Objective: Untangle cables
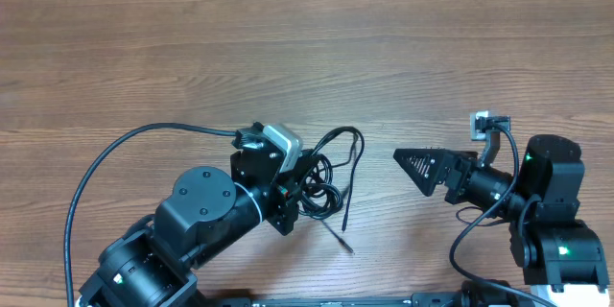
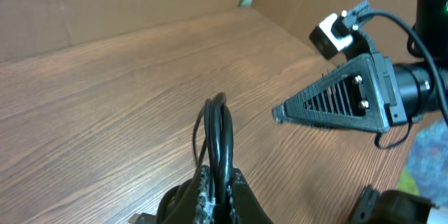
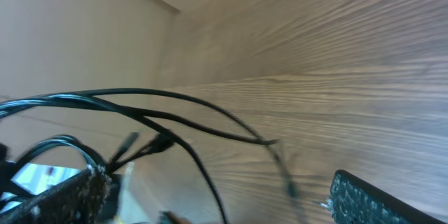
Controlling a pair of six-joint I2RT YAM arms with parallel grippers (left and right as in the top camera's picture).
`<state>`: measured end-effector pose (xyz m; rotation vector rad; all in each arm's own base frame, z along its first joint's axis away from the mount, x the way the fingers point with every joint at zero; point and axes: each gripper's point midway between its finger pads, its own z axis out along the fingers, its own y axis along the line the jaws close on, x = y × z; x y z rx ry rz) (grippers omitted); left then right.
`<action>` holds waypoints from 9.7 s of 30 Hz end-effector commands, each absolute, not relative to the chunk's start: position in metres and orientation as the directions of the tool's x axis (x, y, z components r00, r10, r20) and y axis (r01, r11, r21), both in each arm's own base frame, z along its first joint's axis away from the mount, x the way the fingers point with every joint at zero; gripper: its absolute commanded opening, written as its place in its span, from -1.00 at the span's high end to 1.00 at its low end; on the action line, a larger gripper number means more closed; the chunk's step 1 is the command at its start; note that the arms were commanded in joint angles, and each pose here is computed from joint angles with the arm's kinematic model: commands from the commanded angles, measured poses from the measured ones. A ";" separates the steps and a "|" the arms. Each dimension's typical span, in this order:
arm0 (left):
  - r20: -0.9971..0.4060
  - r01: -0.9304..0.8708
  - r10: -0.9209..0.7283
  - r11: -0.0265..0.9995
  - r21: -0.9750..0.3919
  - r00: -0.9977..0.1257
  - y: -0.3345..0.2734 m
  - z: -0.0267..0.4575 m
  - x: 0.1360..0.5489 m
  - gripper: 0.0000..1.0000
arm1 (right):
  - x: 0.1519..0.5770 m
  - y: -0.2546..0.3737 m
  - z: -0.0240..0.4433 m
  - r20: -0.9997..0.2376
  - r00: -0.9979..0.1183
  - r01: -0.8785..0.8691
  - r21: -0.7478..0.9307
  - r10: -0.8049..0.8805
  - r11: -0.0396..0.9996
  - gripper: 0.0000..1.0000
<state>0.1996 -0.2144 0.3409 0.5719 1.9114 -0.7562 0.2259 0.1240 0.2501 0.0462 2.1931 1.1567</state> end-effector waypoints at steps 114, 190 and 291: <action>-0.573 0.525 0.364 0.840 -0.139 -0.734 -0.290 0.106 0.301 -0.85 | 0.247 0.013 0.174 -0.465 -0.631 0.431 0.456 0.621 0.779 -0.93; -0.916 0.991 0.378 -0.082 0.110 0.133 -0.298 0.303 0.137 0.92 | 0.127 0.164 0.308 -0.946 -0.318 -0.917 0.292 -0.059 0.273 0.05; -0.808 0.876 0.356 0.303 -0.374 -0.469 -0.288 0.295 0.147 0.91 | 0.119 0.167 0.317 -0.953 -0.301 -0.936 0.287 -0.039 0.205 0.92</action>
